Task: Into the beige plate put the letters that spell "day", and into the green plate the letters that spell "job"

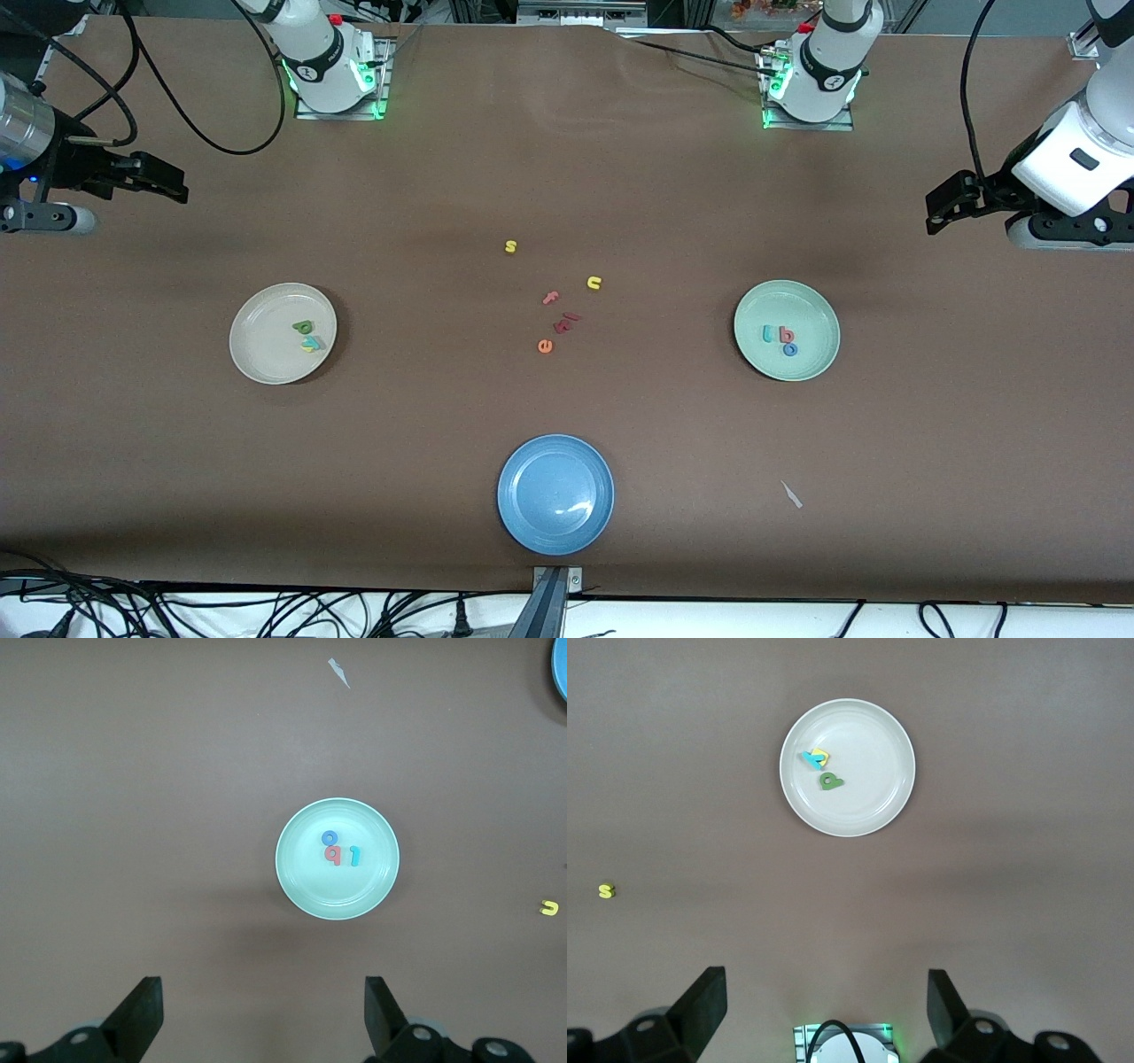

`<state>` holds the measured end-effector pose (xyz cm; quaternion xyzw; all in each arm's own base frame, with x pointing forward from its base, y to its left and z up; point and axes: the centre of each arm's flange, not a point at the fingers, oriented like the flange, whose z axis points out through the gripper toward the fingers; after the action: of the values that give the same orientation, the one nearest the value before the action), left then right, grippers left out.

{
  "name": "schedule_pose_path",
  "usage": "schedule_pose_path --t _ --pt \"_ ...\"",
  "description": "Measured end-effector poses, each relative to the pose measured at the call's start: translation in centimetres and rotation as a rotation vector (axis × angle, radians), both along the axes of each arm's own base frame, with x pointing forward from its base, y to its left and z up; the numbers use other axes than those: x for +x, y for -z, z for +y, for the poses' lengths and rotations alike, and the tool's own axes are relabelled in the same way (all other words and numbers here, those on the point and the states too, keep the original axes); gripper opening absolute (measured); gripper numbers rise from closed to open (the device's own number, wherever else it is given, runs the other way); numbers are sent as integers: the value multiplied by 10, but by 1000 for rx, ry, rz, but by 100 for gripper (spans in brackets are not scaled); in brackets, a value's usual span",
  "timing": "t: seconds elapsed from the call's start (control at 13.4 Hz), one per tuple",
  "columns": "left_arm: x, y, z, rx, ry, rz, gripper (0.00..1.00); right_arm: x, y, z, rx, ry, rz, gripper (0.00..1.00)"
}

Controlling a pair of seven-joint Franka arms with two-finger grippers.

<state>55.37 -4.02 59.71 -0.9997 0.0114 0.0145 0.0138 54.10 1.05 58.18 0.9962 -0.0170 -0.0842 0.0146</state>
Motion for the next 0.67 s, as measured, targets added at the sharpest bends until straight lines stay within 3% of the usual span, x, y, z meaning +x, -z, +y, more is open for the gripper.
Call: schedule_pose_path --t 0.67 --pt "0 0 -1 0 1 0 100 2 4 -4 -1 7 7 100"
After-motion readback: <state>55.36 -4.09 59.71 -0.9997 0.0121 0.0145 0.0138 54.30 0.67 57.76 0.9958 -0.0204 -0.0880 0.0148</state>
